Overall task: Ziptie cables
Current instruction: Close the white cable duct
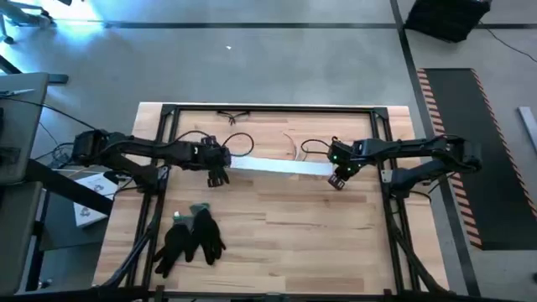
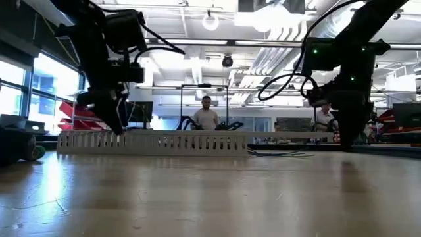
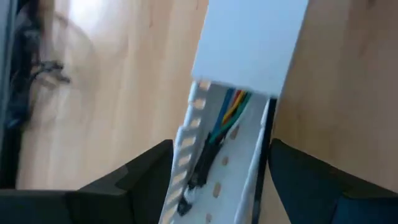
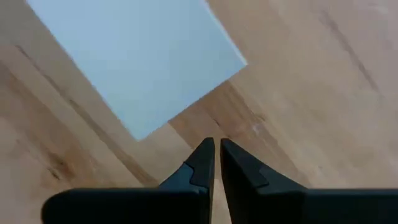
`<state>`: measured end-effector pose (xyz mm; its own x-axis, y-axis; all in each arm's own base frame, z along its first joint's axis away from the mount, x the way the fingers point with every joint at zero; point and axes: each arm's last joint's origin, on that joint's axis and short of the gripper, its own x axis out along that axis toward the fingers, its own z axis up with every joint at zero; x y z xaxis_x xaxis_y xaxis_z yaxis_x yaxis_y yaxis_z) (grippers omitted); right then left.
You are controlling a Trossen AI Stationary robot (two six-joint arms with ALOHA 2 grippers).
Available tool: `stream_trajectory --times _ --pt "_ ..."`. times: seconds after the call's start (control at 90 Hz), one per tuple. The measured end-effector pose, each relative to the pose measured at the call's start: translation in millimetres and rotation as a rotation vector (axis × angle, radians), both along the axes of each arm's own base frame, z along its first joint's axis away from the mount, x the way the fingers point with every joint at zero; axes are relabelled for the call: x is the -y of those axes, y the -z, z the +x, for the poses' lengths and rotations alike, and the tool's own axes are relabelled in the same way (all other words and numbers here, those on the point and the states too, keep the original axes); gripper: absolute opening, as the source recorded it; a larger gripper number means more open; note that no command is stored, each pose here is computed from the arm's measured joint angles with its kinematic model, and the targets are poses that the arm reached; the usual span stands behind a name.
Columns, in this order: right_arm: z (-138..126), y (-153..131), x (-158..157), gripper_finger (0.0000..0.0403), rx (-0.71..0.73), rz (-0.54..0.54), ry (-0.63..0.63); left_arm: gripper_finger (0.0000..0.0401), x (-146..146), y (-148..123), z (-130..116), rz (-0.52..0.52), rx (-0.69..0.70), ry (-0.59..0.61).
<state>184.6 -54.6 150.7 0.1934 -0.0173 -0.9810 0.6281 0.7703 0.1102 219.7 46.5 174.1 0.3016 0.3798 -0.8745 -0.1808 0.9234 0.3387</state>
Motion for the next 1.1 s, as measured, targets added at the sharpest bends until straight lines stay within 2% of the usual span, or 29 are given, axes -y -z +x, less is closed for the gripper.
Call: stream_trajectory --times 0.233,0.578,0.856,0.989,1.1 --pt "1.8 -0.3 0.2 0.0011 0.020 0.001 -0.020 0.0242 -15.2 1.1 3.5 0.040 0.004 0.037" --pt "2.5 -0.5 0.4 0.0011 0.027 -0.011 -0.063 0.0242 -32.2 25.6 22.7 0.085 -0.008 0.047" --pt "4.7 -1.0 1.2 0.0011 0.048 -0.030 -0.095 0.0241 -25.5 44.8 25.7 0.010 -0.054 -0.014" --pt "5.2 -1.1 1.3 0.0011 0.054 -0.032 -0.097 0.0242 -17.2 37.0 25.3 0.008 -0.056 -0.071" --pt "5.3 -1.2 1.4 0.0011 0.055 -0.032 -0.097 0.0242 -8.1 15.9 30.5 -0.005 -0.029 -0.082"
